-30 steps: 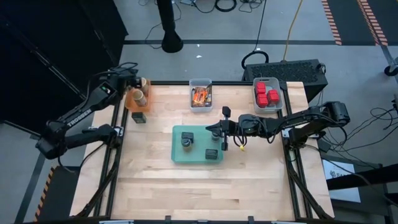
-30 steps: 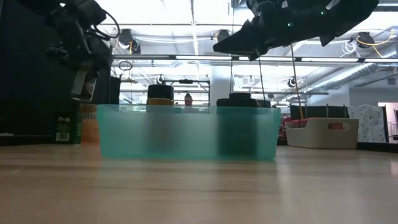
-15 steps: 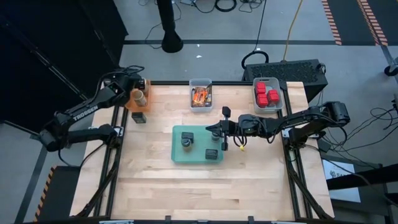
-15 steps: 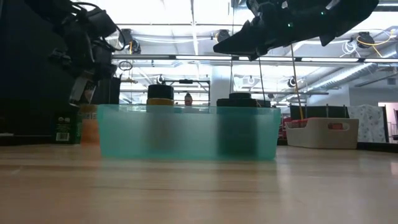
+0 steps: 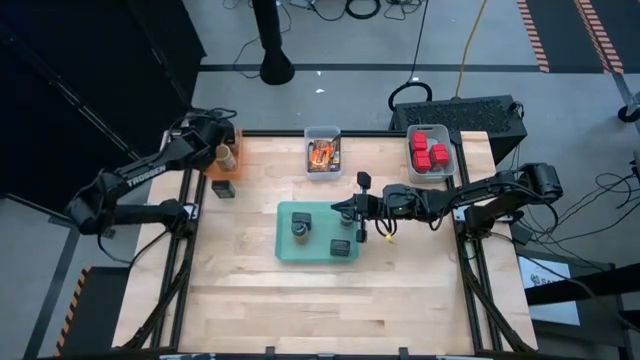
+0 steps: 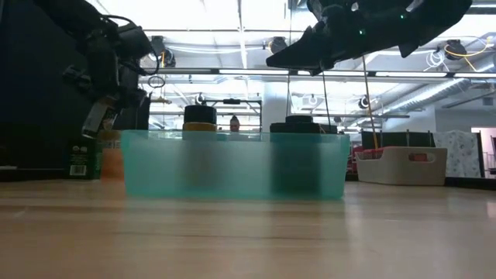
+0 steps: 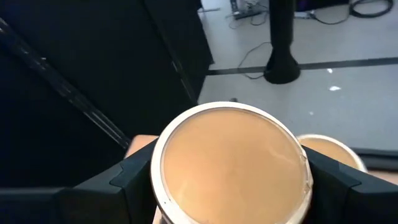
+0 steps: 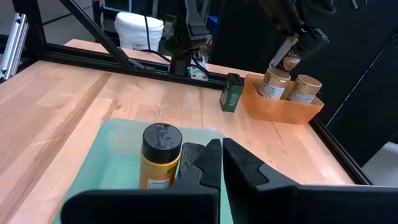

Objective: Sort spices by type
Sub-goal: Put the gold spice bottle into the orange bin

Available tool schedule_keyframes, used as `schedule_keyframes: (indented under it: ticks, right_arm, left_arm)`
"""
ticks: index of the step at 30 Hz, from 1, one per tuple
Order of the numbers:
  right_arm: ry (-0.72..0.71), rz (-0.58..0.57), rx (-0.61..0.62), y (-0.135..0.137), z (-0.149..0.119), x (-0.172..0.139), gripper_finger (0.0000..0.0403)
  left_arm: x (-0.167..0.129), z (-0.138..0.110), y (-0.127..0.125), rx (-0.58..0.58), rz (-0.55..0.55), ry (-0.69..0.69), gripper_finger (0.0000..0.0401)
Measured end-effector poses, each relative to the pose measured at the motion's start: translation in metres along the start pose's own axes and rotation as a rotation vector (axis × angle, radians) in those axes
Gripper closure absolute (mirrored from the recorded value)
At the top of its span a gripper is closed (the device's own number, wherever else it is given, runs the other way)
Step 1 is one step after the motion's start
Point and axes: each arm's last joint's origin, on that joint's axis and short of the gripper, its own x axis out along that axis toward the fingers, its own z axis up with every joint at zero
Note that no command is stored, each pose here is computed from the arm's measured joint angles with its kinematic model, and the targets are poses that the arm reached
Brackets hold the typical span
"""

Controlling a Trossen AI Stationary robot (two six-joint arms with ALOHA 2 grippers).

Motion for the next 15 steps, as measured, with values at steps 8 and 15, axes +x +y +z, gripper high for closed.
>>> schedule_keyframes:
  ticks: [8,15]
  right_arm:
    - [-0.001,0.0,-0.003,0.0,0.0,0.0,0.0403]
    - [-0.001,0.002,-0.004,0.0,0.0,0.0,0.0403]
  left_arm:
    - [-0.003,-0.005,-0.012,-0.013,-0.086,0.027,0.0122]
    - [0.006,-0.008,-0.019,-0.005,-0.114,0.072,0.0122]
